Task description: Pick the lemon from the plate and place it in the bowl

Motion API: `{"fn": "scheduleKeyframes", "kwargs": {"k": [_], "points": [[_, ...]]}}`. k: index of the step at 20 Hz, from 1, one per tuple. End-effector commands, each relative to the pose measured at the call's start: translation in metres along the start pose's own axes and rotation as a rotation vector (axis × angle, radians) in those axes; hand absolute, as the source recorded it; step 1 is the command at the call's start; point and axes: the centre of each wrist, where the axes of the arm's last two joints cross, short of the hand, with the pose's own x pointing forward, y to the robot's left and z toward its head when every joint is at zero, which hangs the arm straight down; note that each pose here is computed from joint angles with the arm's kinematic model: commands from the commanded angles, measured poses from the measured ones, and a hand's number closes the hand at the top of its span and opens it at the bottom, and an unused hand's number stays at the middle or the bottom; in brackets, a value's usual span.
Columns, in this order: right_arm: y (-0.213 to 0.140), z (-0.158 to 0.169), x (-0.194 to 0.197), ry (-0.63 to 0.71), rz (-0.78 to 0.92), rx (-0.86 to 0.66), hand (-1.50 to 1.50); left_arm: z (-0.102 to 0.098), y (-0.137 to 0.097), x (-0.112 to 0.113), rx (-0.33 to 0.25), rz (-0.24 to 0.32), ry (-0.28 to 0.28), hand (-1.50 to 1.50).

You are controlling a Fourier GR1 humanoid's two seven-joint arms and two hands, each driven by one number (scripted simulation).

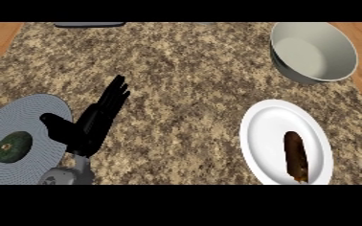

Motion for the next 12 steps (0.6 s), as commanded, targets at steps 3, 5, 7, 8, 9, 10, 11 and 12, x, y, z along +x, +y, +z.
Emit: {"fn": "scheduleKeyframes", "kwargs": {"k": [3, 5, 7, 8, 9, 10, 11, 12], "points": [[-0.041, -0.007, 0.000, 0.028, -0.067, -0.094, 1.50, 0.001, -0.006, 0.006, -0.023, 0.004, -0.024, 0.00], [-0.038, -0.028, -0.024, 0.066, -0.063, -0.087, 1.50, -0.011, -0.010, -0.003, -0.032, -0.013, -0.008, 0.00], [-0.048, -0.034, -0.033, 0.079, -0.047, -0.106, 1.50, -0.008, -0.004, -0.006, -0.038, -0.006, -0.001, 0.00], [-0.036, -0.046, -0.050, 0.097, -0.044, -0.098, 1.50, -0.004, -0.005, -0.007, -0.058, 0.016, -0.016, 0.00], [-0.019, -0.055, -0.045, 0.105, -0.069, -0.110, 1.50, -0.003, -0.011, -0.008, -0.046, -0.014, -0.014, 0.00], [-0.032, -0.061, -0.052, 0.108, -0.082, -0.100, 1.50, -0.007, 0.000, 0.009, -0.038, -0.017, 0.000, 0.00], [-0.026, -0.063, -0.058, 0.115, -0.118, -0.085, 1.50, 0.004, -0.012, 0.000, -0.044, -0.001, -0.015, 0.00], [-0.027, -0.072, -0.071, 0.109, -0.126, -0.110, 1.50, -0.013, -0.022, 0.002, -0.052, 0.012, -0.005, 0.00]]}}
